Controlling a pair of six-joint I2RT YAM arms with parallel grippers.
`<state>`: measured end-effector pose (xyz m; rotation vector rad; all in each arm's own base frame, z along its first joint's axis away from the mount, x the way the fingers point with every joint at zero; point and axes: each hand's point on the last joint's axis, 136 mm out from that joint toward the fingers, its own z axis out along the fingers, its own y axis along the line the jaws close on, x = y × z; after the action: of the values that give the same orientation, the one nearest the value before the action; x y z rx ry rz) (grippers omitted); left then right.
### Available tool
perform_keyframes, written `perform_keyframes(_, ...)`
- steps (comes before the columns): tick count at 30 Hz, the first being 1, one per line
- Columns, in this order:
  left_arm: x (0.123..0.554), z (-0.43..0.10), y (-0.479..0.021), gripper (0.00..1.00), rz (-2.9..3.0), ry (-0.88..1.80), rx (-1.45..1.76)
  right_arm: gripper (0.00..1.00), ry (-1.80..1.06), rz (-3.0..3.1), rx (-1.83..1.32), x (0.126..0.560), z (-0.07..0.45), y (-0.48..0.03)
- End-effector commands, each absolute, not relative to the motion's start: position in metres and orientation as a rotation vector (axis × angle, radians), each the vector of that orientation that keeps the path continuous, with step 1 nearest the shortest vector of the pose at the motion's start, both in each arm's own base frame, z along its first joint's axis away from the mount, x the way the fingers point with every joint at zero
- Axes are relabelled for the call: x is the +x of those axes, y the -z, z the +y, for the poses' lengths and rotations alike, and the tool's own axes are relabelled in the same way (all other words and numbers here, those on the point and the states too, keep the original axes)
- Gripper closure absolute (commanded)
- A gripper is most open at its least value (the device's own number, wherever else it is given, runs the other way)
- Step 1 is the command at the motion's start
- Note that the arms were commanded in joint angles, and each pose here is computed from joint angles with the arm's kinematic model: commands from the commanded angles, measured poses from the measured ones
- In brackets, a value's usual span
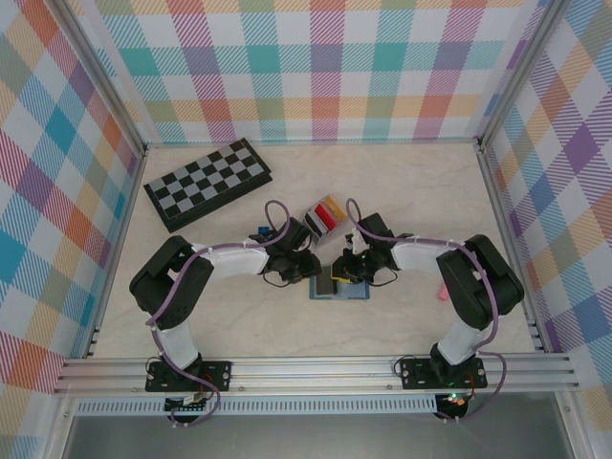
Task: Put the credit cards into the card holder
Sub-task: Insert the credit card into the card slot, then pick up the credit card from the storage box.
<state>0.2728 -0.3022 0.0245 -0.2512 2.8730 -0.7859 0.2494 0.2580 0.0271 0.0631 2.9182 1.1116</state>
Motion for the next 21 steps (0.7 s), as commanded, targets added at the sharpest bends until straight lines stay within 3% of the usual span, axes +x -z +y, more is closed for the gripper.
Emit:
perform_keyframes(1,0.268,-0.303,-0.025,0.68,2.874,0.813,-0.263,0.82,-1.224,2.858,0.014,0.257,0.278,-0.043)
perform_keyframes(5,0.269,-0.298,-0.030,0.68,2.856,0.786,-0.269,0.77,-1.085,2.880,-0.003,0.257,0.264,-0.045)
perform_keyframes(7,0.271,-0.292,-0.035,0.67,2.831,0.753,-0.279,0.68,-0.971,2.875,-0.021,0.260,0.252,-0.051)
perform_keyframes(16,0.288,-0.261,-0.060,0.62,2.726,0.647,-0.350,0.42,-0.570,2.739,-0.177,0.300,0.218,-0.111)
perform_keyframes(21,0.306,-0.251,-0.066,0.60,2.693,0.706,-0.427,0.38,-0.385,2.697,-0.277,0.331,0.214,-0.128)
